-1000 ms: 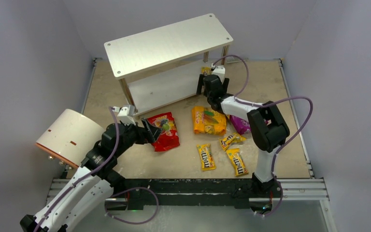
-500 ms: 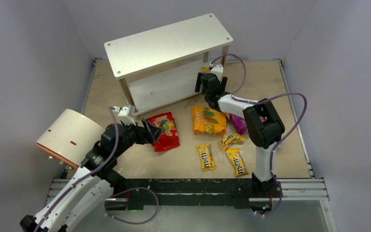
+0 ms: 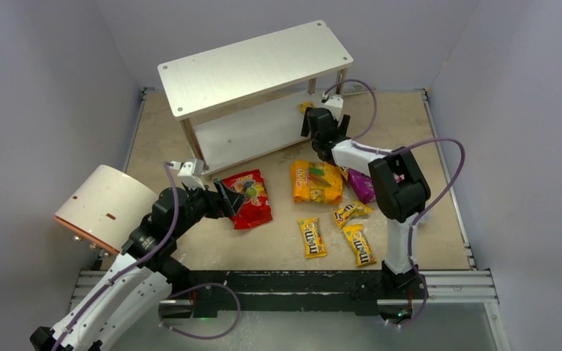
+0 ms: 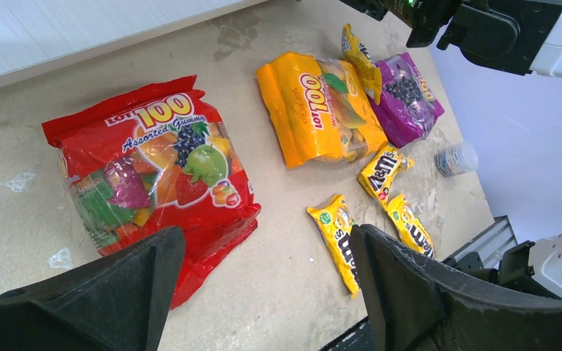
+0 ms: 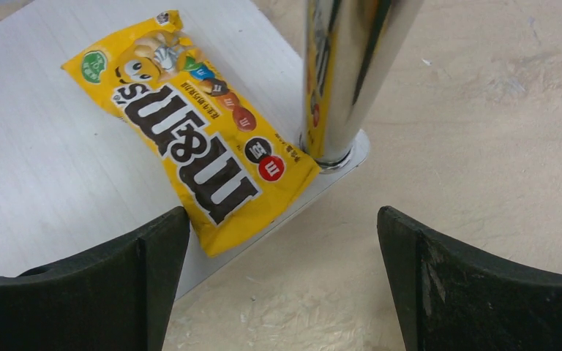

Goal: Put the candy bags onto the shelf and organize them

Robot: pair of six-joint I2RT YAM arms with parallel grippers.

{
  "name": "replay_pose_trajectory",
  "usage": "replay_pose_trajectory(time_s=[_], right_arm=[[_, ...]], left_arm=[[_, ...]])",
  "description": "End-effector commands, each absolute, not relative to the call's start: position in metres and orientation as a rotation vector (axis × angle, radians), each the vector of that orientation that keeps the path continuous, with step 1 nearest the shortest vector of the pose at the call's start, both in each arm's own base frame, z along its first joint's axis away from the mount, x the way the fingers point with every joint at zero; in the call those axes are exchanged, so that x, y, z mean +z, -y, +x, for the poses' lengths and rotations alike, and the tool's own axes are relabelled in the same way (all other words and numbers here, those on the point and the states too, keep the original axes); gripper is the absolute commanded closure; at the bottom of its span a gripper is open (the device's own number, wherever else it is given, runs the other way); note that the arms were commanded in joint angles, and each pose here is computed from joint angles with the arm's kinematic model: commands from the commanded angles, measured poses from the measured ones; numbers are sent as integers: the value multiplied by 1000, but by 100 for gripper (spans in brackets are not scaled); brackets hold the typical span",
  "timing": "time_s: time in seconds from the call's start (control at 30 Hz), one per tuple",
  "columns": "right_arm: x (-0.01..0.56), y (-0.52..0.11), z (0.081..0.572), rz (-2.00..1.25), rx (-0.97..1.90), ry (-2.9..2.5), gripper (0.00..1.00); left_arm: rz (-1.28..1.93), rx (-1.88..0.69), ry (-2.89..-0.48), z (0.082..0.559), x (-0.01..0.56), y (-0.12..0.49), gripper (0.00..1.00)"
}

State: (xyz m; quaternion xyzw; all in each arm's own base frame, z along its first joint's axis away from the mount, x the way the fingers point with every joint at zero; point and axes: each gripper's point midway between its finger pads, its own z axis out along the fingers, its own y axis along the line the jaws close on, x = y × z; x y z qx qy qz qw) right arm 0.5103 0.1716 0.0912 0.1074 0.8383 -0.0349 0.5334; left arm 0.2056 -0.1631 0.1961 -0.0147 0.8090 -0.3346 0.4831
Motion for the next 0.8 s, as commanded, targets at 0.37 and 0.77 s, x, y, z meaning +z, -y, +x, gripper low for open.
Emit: replay_pose_trajectory(time_s=[0.37, 0.77], right_arm=[[162, -177, 451, 48, 87, -2000, 1], [112, -214, 199, -313, 607, -2452, 11]], left_arm=[[-40, -845, -1942, 207, 203, 166, 10], [49, -941, -1957, 213, 197, 193, 10]])
